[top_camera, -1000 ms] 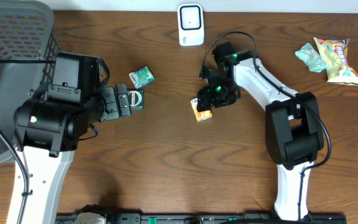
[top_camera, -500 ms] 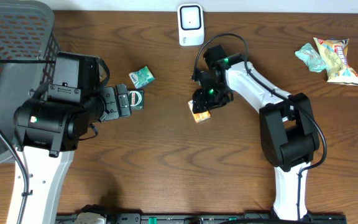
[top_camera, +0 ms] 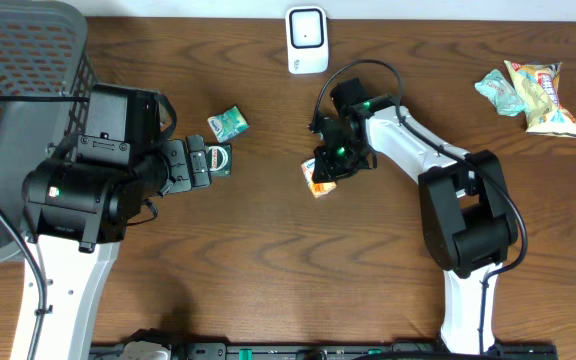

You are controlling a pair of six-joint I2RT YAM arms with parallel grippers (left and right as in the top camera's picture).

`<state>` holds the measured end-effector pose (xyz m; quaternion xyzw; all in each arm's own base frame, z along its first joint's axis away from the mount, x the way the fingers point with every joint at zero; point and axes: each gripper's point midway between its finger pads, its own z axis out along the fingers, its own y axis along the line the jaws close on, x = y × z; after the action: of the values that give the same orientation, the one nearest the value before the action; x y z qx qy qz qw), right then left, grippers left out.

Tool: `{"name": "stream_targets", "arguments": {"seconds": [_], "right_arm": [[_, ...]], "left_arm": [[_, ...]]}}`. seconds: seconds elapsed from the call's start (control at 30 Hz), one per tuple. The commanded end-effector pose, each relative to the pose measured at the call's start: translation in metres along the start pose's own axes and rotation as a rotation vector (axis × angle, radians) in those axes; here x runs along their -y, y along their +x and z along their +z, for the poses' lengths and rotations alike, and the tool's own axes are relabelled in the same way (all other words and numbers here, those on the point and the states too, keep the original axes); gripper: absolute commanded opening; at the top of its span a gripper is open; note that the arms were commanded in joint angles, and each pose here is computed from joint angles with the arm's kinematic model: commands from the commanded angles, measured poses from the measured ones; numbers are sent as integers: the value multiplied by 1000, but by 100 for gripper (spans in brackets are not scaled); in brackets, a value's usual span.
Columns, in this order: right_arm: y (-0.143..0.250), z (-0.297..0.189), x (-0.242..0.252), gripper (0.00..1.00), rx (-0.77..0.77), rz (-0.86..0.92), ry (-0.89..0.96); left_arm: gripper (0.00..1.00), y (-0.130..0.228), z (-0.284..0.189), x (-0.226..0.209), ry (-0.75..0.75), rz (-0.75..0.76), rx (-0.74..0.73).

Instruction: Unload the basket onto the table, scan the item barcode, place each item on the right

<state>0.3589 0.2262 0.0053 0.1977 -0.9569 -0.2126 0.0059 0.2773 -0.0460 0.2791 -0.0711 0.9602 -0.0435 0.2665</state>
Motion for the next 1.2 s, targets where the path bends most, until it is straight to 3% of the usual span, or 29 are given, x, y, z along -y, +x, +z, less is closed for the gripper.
{"name": "stream_targets", "arguments": {"seconds": [0.0,0.2,0.37,0.73,1.17], "right_arm": [[15,10,5,1,-45,32,-17],[-3,-15,-15,1,24,34,-195],[-26,-50,-44,1,140,-39,-475],[-36,-138,-91,1,445,-383,-1031],[-46,-148,-78,1,518,-432,-1021]], "left_arm": [[98,-3,-3,0,-4,2,14],[98,-3,-3,0,-4,2,14],[98,-3,-3,0,-4,2,14],[98,-3,-3,0,-4,2,14],[98,-3,-3,0,-4,2,14]]}}
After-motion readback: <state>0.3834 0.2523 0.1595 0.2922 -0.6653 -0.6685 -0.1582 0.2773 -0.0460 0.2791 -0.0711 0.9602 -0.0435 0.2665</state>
